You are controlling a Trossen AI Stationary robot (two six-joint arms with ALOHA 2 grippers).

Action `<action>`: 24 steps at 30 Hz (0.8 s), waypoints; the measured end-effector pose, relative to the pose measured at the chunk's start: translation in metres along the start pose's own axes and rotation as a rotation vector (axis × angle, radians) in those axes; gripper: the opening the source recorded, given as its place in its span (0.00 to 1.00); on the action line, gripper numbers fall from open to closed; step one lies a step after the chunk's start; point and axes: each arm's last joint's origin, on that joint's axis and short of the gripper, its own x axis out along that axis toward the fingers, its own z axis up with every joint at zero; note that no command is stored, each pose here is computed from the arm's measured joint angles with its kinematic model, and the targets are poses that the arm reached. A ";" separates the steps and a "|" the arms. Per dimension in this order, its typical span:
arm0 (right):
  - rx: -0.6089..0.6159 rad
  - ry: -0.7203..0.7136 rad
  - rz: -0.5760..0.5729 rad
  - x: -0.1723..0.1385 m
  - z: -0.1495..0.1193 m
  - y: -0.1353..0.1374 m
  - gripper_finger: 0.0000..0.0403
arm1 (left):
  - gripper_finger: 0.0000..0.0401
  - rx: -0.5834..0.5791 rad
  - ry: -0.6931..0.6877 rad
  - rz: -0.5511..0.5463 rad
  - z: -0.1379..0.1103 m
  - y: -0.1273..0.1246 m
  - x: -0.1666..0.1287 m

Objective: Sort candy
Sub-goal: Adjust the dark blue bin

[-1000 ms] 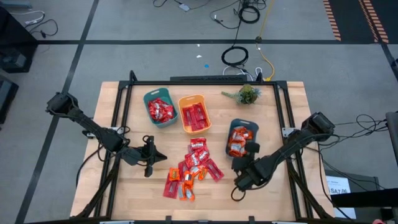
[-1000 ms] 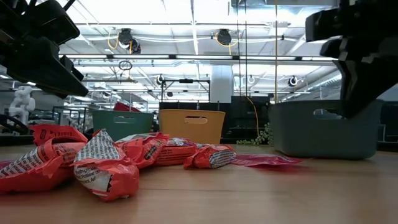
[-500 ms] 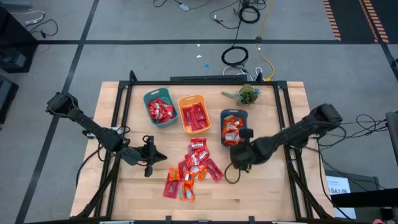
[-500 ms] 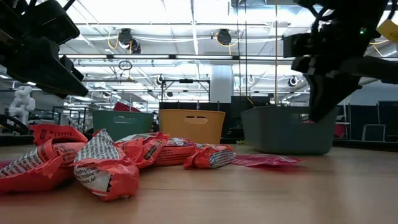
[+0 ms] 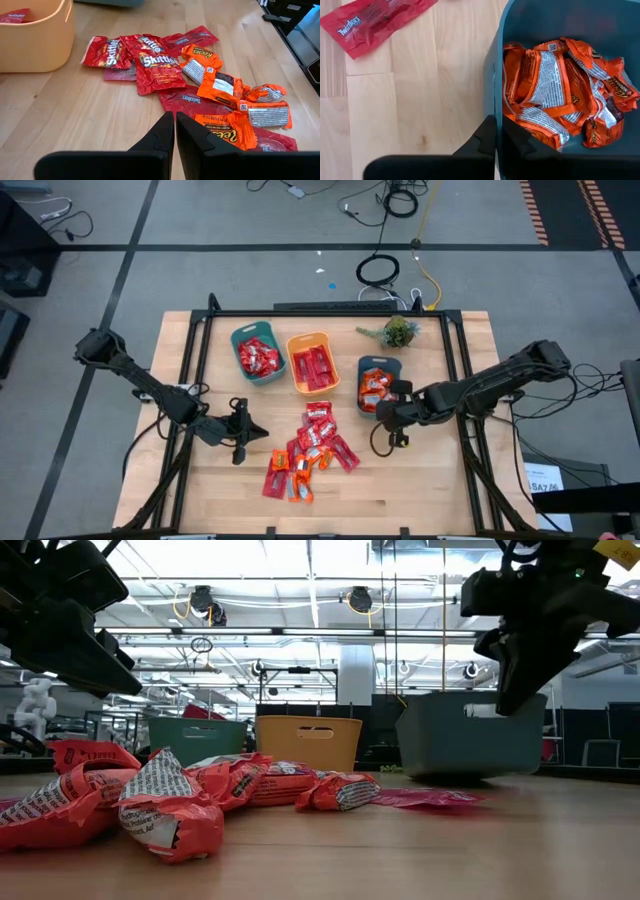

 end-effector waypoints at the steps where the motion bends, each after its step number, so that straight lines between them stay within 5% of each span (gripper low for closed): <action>1: 0.002 0.002 0.007 0.000 0.000 0.000 0.02 | 0.07 0.000 0.000 0.000 0.000 0.000 0.000; 17: 0.042 -0.017 0.066 -0.008 0.007 0.006 0.30 | 0.07 0.000 0.000 0.000 0.000 0.000 0.000; 24: 0.053 -0.051 0.078 -0.016 0.016 0.006 0.34 | 0.07 0.000 0.000 0.000 0.000 0.000 0.000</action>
